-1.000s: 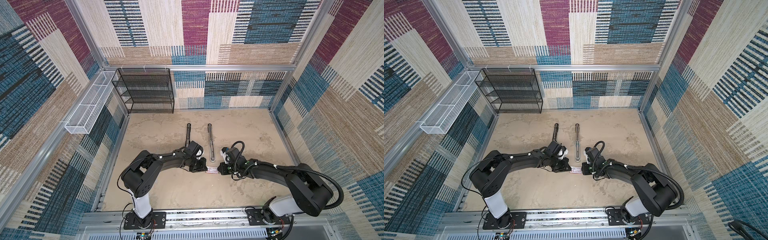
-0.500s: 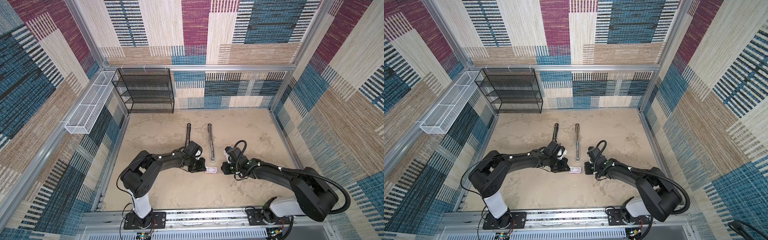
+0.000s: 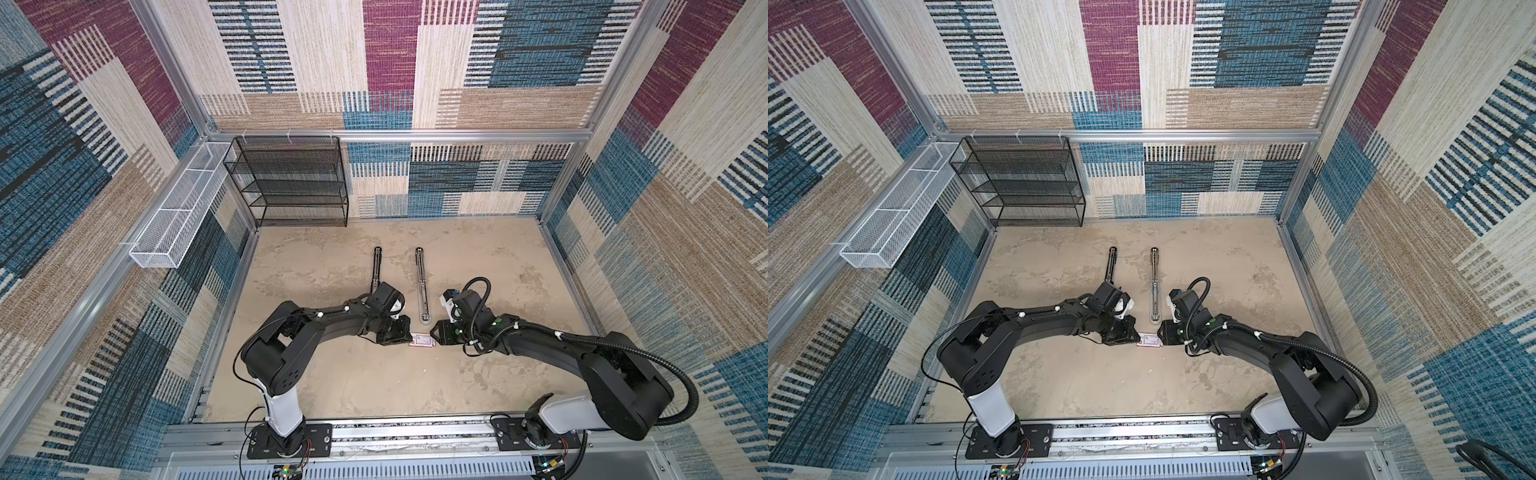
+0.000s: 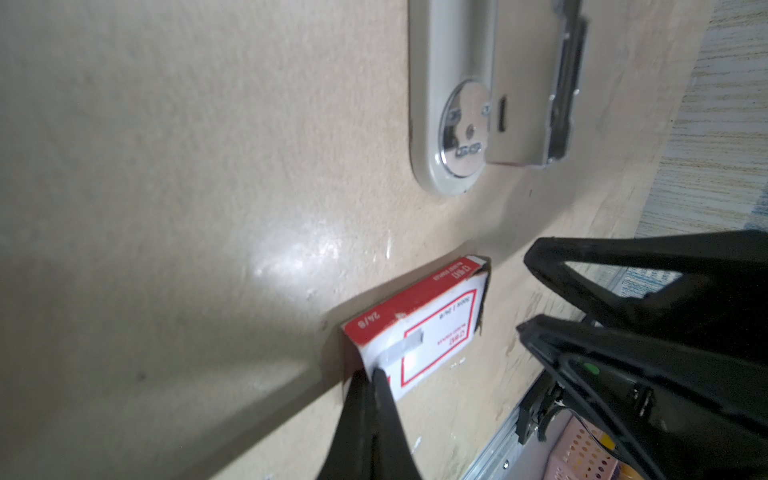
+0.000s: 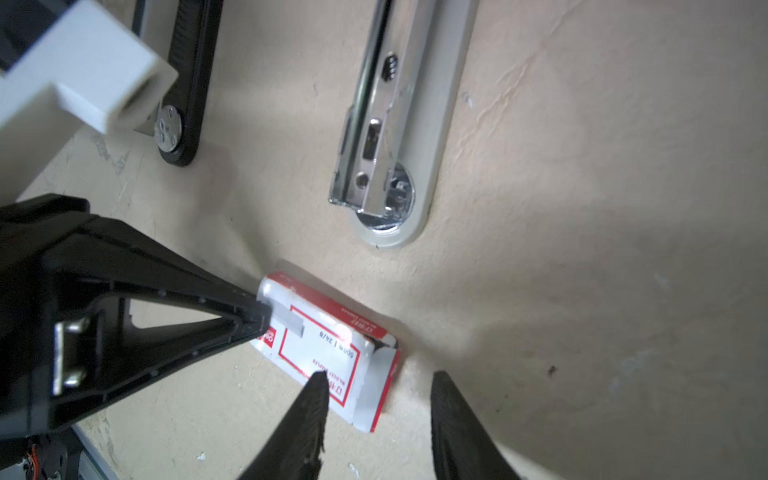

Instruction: Load the staples into the stapler

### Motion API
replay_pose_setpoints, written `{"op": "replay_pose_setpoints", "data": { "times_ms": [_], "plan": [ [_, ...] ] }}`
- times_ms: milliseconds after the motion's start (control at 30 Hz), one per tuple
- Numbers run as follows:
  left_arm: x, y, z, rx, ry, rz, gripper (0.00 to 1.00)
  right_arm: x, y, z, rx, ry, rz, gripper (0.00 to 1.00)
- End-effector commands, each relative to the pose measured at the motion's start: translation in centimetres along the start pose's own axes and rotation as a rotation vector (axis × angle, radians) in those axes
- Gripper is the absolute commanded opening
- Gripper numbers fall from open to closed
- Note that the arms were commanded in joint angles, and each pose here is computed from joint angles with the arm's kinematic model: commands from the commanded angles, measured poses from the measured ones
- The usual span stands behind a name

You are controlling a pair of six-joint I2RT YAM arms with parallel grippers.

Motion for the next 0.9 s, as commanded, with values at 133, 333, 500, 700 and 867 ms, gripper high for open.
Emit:
{"op": "replay_pose_setpoints", "data": {
  "times_ms": [133,333,500,700,867],
  "plan": [
    [-0.3,0.0,0.2,0.016,-0.008,0.013,0.0,0.4,0.7,0.6,0.011,0.001,0.002,0.47],
    [-0.3,0.0,0.2,0.014,-0.009,0.014,0.0,0.2,1.3,0.4,-0.029,0.008,0.02,0.43],
    [-0.4,0.0,0.3,0.016,-0.011,0.016,0.0,0.0,1.6,0.3,-0.048,0.007,0.034,0.39],
    [-0.5,0.0,0.3,0.02,-0.01,0.017,0.0,0.1,1.5,0.1,-0.076,0.003,0.03,0.31],
    [-0.5,-0.1,0.3,0.022,-0.011,0.02,0.0,-0.1,1.1,-0.1,-0.089,0.002,0.024,0.26]
  ]
}}
Point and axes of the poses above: each gripper's point midway between its finger pads, its own y axis out along the fingers, its own z axis along the line the jaws close on, x = y × z, the point moved 9 cm from there along -y, back along the fingers, and after that the axes turned 6 degrees about y, right-handed, at the moved point
